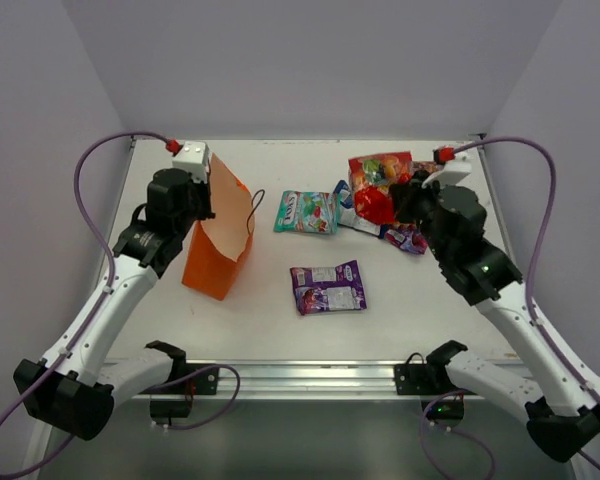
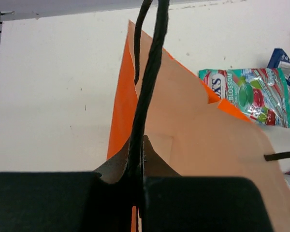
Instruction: Take the snacks out of the paper bag
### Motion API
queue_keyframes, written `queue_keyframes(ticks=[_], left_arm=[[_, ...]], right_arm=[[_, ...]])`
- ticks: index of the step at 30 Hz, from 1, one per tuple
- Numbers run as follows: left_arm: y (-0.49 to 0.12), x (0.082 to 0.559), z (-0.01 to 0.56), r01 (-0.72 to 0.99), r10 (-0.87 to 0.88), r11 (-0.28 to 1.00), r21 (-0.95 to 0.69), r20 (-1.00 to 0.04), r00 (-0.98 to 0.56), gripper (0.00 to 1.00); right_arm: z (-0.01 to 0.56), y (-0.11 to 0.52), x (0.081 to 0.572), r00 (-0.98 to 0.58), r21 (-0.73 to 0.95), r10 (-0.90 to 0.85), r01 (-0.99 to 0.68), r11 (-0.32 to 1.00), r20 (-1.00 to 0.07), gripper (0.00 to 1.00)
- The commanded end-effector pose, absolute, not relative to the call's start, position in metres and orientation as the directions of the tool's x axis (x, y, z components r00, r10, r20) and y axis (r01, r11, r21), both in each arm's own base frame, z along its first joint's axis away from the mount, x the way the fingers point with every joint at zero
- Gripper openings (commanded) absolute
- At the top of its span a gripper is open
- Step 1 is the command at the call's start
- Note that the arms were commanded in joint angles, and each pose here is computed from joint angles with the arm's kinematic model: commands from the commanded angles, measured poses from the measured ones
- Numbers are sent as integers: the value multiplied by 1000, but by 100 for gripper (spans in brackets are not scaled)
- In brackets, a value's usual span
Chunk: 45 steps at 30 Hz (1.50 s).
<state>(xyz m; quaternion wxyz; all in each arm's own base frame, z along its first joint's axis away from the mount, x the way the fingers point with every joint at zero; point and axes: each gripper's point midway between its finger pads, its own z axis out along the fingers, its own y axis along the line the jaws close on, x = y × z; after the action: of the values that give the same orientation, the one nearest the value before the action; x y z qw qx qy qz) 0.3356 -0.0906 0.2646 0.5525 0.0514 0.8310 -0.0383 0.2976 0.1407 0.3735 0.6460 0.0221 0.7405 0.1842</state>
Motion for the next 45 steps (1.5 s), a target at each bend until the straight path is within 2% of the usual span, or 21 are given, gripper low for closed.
queue_keyframes(ticks=[1,2,4,5,8,9,10,12,13,14,16,21,25,31,37,40,41,43,44,45], left_arm=[[-81,347,291,89,-39,993,-75,-937,-348,0],[-80,350,291,90,-46,993,-82,-935,-351,0],[-75,355,295,90,-71,990,-108,-938,-340,0],[-74,356,295,90,-76,990,-113,-937,-340,0],[-71,360,299,88,-84,989,-119,-941,-328,0],[-70,361,300,85,-82,990,-115,-942,-324,0],[-69,363,301,82,-83,990,-115,-944,-318,0],[-67,366,298,75,-84,991,-114,-943,-323,0],[-67,368,296,72,-86,991,-116,-941,-326,0],[-67,369,296,72,-88,990,-118,-941,-328,0],[-65,372,296,66,-101,989,-129,-942,-321,0],[-55,385,296,33,-119,990,-136,-942,-315,0],[-48,407,302,25,-150,986,-163,-949,-277,0],[-31,442,305,0,-196,979,-202,-953,-230,0],[-19,451,295,-24,-184,983,-183,-953,-240,0],[-17,449,295,-24,-164,986,-164,-953,-254,34],[-17,447,298,-22,-160,987,-159,-954,-253,56],[-17,440,312,-18,-153,988,-153,-959,-240,72],[-16,436,318,-15,-145,989,-146,-962,-233,84],[-16,431,321,-16,-142,990,-142,-960,-240,89]], right_arm=[[296,131,309,-305,389,348,-84,917,-887,0],[259,126,308,-353,368,329,-47,929,-876,0],[227,117,314,-371,381,359,16,925,-856,0],[188,113,312,-437,356,345,60,933,-831,0],[136,102,302,-505,347,386,175,921,-772,0],[126,100,299,-515,360,413,205,910,-751,4],[118,98,293,-530,355,421,227,907,-736,19],[112,93,285,-536,359,446,265,895,-717,44],[107,87,277,-555,334,445,295,895,-703,69],[112,86,275,-552,336,454,308,890,-699,81],[120,80,264,-565,322,452,321,891,-690,97],[203,84,258,-492,380,417,179,908,-764,99],[273,80,252,-334,384,369,22,923,-867,99],[286,77,250,-305,373,356,3,928,-883,99],[283,85,246,-293,415,385,-45,909,-875,99],[294,85,245,-274,401,369,-72,913,-888,99],[299,84,245,-263,384,352,-82,920,-898,99],[315,83,243,-231,375,345,-100,922,-910,99],[320,81,243,-220,359,329,-109,927,-918,99],[326,80,242,-212,352,324,-112,929,-922,99]])
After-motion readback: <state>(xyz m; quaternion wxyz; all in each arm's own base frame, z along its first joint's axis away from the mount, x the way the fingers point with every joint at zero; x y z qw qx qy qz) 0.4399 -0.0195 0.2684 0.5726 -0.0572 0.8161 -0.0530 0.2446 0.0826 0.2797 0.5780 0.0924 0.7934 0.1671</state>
